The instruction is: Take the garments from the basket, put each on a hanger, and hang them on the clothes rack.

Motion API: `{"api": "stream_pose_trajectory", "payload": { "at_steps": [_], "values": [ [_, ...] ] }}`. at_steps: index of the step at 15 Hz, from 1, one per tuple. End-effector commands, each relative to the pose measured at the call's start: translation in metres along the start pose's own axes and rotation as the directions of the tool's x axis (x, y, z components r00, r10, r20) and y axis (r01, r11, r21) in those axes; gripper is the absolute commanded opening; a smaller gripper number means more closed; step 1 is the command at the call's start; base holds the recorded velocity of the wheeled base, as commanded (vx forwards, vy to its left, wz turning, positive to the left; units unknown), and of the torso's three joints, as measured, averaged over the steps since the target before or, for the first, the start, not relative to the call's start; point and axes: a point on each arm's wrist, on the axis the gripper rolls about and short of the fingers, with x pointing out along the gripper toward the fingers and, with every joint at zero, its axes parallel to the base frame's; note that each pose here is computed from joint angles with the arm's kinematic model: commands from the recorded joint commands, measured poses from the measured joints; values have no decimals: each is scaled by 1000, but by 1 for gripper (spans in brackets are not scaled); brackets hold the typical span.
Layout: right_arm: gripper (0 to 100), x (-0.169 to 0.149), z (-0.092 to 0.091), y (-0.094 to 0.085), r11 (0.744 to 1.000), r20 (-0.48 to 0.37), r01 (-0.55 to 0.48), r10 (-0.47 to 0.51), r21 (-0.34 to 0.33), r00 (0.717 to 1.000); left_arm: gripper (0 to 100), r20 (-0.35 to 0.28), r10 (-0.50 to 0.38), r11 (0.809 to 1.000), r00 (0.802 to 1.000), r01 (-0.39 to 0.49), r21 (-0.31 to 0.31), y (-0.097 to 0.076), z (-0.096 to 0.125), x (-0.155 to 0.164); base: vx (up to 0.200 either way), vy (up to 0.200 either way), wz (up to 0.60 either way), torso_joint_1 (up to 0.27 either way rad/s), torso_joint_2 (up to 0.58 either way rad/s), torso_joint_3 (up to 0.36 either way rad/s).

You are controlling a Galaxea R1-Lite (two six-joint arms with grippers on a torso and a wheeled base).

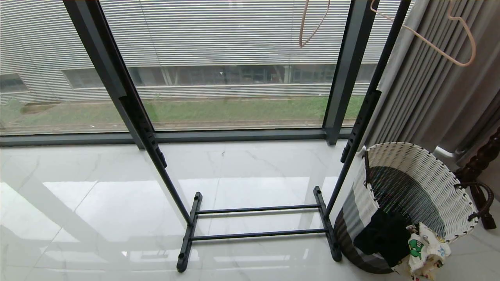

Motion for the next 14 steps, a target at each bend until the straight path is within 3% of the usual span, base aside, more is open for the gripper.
{"api": "stream_pose_trajectory", "payload": {
  "at_steps": [1, 6, 13, 14],
  "values": [
    [100, 0, 0, 0, 1000, 0, -1, 1, 1, 1000, 100, 0, 2, 1000, 1000, -2, -1, 0, 0, 0, 0, 0, 0, 0, 0, 0],
    [100, 0, 0, 0, 1000, 0, -1, 1, 1, 1000, 100, 0, 0, 1000, 1000, 0, 1, 0, 0, 0, 0, 0, 0, 0, 0, 0],
    [100, 0, 0, 0, 1000, 0, -1, 1, 2, 1000, 100, 0, 2, 1000, 1000, -2, -3, 0, 0, 0, 0, -200, 0, 2, 0, 3],
    [100, 0, 0, 0, 1000, 0, -1, 1, 2, 1000, 100, 0, 2, 1000, 1000, -2, -7, 0, 0, 0, 0, 0, 0, 0, 0, 0]
  ]
}}
